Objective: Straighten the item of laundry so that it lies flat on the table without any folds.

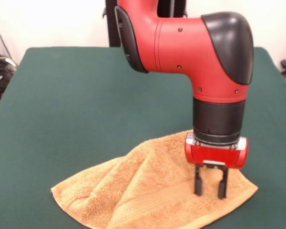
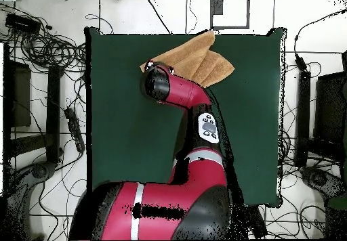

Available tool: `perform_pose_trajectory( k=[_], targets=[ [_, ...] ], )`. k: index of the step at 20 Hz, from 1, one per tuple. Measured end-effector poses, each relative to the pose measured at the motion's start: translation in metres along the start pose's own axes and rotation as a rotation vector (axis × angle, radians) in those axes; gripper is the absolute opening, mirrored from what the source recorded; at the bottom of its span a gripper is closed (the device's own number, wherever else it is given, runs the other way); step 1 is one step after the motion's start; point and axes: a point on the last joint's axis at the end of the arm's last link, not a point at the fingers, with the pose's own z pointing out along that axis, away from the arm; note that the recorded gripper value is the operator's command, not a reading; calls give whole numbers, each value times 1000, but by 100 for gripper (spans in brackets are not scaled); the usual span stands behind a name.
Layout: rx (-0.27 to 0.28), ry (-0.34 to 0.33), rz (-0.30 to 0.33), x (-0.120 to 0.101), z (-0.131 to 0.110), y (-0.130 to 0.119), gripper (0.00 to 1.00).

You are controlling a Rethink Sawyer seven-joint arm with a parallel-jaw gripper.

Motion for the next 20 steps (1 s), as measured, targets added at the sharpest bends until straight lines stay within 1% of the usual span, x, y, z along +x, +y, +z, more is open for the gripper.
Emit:
perform_pose_trajectory(
  k=[4,7,15,20],
  targets=[
    [4,14,-6,0,-1,1,0],
    [20,29,-25,0,-3,1,0],
    [49,32,-71,2,0,8,0],
    [57,35,-74,0,-1,6,0]
  ],
)
